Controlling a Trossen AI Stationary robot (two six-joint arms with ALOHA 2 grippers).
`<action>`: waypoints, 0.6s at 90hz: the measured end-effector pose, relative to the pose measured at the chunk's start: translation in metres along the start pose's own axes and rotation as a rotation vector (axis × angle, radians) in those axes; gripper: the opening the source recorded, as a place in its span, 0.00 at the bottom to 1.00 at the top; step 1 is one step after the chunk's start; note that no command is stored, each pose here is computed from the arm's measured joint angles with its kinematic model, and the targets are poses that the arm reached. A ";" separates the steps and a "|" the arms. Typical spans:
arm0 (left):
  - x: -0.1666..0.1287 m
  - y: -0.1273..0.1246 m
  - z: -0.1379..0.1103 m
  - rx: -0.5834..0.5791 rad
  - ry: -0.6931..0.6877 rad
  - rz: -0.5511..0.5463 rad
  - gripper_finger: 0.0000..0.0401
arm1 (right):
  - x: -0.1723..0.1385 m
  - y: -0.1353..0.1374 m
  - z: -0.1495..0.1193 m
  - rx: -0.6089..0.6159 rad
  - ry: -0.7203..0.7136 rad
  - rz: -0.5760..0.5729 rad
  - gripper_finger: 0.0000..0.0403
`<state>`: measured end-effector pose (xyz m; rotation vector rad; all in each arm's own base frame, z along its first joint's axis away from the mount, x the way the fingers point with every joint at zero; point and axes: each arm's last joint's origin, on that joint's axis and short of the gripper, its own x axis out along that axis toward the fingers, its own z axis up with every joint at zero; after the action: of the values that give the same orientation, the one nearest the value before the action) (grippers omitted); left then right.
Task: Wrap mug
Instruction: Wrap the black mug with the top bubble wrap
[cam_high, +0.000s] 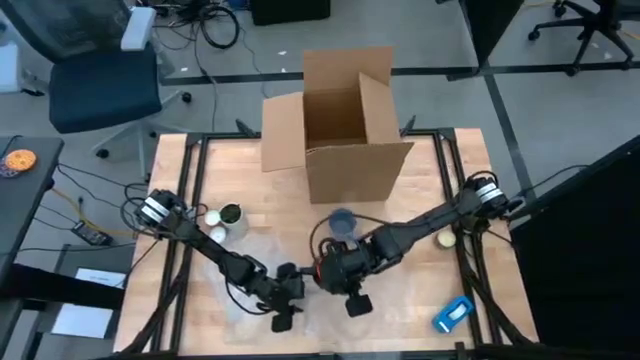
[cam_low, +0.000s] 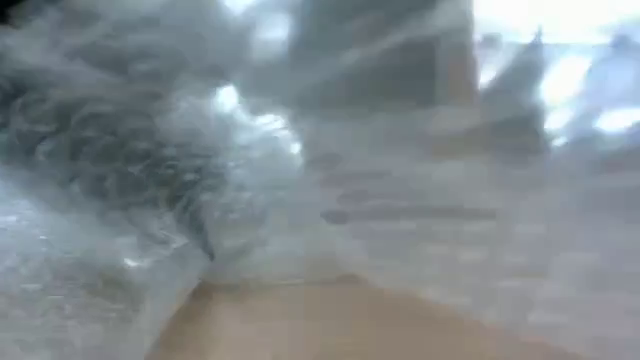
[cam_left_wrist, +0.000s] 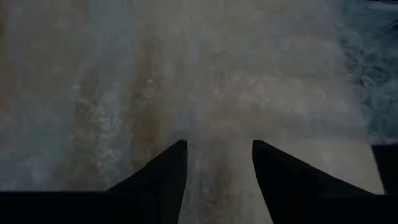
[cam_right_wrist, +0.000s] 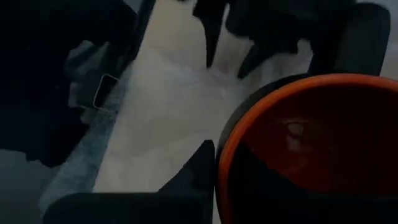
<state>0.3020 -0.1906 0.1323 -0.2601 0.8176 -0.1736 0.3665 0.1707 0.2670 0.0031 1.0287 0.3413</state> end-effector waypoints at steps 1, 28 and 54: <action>0.000 0.000 0.000 0.001 -0.001 0.001 0.41 | 0.002 0.000 -0.002 0.003 0.007 0.000 0.00; 0.000 0.004 0.000 0.015 -0.013 0.063 0.41 | 0.027 -0.010 -0.031 0.092 0.098 -0.050 0.00; 0.001 0.006 0.002 0.015 0.002 0.044 0.41 | 0.023 -0.039 -0.038 0.118 0.165 -0.224 0.00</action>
<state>0.3039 -0.1849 0.1312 -0.2277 0.8232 -0.1390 0.3564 0.1342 0.2215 -0.0348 1.1994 0.0769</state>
